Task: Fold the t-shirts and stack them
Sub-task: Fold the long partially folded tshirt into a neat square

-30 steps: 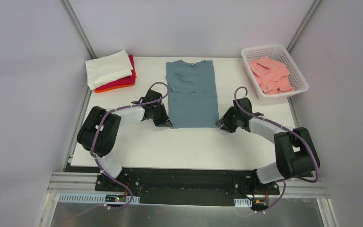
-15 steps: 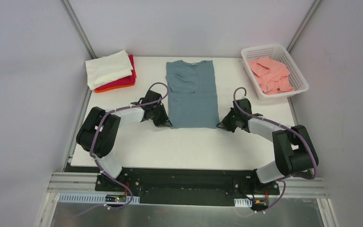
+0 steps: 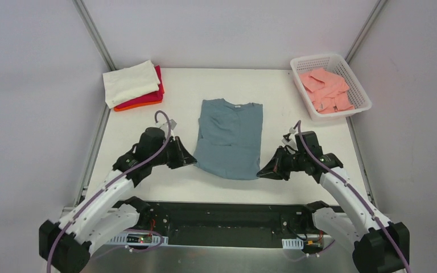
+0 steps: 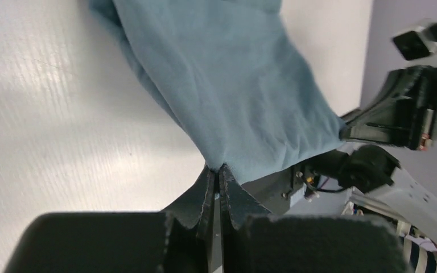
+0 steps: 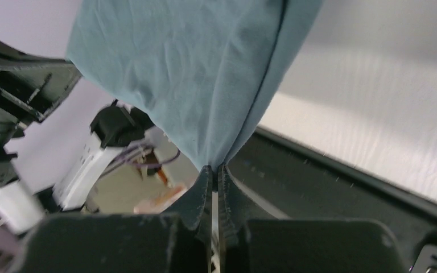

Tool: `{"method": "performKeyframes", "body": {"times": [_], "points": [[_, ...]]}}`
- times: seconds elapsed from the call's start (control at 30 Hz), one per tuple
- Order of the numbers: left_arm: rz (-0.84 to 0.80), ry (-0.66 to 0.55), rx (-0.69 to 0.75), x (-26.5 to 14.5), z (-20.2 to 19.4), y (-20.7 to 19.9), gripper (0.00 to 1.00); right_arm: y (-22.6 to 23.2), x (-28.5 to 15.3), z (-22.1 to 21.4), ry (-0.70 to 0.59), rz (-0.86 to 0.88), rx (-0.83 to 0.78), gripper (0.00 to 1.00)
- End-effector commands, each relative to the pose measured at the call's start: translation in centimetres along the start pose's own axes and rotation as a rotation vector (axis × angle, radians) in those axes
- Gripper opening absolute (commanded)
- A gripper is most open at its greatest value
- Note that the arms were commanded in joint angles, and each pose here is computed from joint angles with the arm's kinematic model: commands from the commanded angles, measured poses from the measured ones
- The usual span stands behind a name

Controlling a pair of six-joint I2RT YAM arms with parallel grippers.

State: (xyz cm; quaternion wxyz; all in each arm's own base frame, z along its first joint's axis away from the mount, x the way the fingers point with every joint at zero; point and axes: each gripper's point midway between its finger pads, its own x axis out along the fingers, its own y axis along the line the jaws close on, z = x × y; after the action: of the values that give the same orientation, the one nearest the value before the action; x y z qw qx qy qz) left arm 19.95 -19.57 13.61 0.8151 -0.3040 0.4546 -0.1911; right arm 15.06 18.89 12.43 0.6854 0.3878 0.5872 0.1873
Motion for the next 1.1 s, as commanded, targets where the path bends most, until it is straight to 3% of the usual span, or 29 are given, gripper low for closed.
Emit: {"method": "performKeyframes", "body": {"times": [0.0,0.1,0.27,0.47,0.83,1.07], "points": [[-0.092,0.021,0.012,-3.7,-2.1,-1.5,0.00,3.8,-4.3,-5.5,0.215,0.155,-0.037,0.00],[-0.158,-0.008,0.018,-5.5,-2.2,-2.7,0.00,5.8,-6.2,-6.6,0.241,0.238,-0.067,0.00],[-0.169,-0.094,0.054,-6.9,-0.5,-3.7,0.00,6.9,-7.4,-6.2,0.188,0.238,-0.111,0.00],[-0.005,-0.205,0.034,-5.7,3.4,-2.5,0.00,5.5,-6.3,-0.6,-0.087,0.056,-0.143,0.00],[0.136,-0.299,0.091,-2.7,9.8,-3.4,0.00,6.2,-6.0,7.7,-0.450,0.004,-0.143,0.00],[0.193,-0.334,0.099,-0.7,13.2,-3.3,0.00,5.7,-5.2,10.4,-0.450,-0.069,-0.129,0.00]]}}
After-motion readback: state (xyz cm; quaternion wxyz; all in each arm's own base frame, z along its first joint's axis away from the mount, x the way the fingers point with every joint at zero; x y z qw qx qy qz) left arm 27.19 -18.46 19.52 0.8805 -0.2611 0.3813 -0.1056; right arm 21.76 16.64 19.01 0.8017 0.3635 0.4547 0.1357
